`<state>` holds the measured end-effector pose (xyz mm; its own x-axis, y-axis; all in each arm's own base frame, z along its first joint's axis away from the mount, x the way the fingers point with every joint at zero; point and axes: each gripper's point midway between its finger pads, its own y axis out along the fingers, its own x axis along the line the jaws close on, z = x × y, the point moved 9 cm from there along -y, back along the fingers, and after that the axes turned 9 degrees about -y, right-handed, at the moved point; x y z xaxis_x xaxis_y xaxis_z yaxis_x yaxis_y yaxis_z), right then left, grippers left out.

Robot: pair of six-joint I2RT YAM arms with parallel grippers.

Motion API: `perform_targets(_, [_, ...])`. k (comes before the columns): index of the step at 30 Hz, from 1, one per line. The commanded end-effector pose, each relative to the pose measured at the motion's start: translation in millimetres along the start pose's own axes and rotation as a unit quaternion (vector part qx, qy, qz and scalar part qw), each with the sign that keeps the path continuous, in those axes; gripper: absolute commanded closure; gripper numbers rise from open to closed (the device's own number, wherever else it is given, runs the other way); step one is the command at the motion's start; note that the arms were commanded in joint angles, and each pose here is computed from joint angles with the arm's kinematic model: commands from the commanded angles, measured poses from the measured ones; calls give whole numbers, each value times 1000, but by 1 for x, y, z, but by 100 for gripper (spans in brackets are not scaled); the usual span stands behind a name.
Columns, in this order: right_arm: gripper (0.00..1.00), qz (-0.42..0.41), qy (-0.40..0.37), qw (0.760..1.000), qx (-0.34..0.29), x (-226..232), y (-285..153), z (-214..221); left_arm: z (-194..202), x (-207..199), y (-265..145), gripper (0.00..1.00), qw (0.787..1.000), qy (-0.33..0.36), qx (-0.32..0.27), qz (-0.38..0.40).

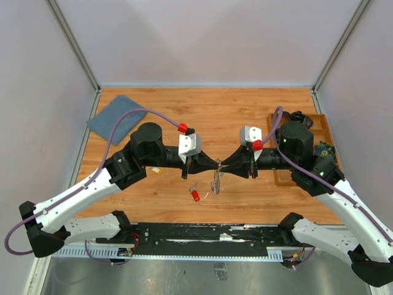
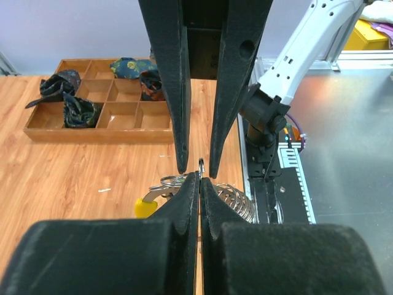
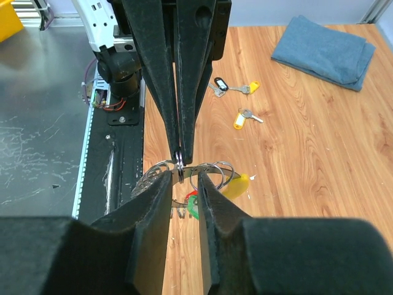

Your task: Put the keys on the keyring

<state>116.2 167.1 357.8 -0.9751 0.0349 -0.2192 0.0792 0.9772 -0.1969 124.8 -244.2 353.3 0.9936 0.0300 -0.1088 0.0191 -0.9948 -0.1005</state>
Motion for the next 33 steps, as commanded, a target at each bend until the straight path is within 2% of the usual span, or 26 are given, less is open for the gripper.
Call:
perform_targets(1, [78,-22,-20,999,-13,4,-1,-12,-21,-6,-1,99,999,25,-29,17])
perform_targets(14, [84,-34,-22,999,-8,4,2,-12,-19,-6,0,100,999,20,-20,22])
perform_targets(17, [88,-37,-21,999,-4,4,2,-11,-18,-6,1,99,999,19,-17,25])
perform_targets(20, [98,-38,-22,999,2,4,2,-11,-18,-6,1,99,999,19,-14,25])
perform_targets(23, [100,-27,-30,999,11,3,0,-12,-19,-6,0,100,999,20,-11,24])
perform_targets(25, [100,-14,-36,999,12,2,-2,-13,-20,-6,-1,93,1000,20,-15,15])
perform_targets(26, [100,-8,-41,999,11,2,-3,-13,-20,-5,-3,83,1000,21,-19,7])
perform_targets(29, [100,16,-59,998,3,4,-9,-13,-19,-5,-9,69,999,10,-39,-28])
perform_targets(31, [100,32,-71,997,-4,5,-13,-13,-14,-2,-13,63,997,-5,-47,-63])
perform_targets(33, [100,51,-74,996,1,6,-17,-10,-5,2,-15,61,994,-28,-45,-97])
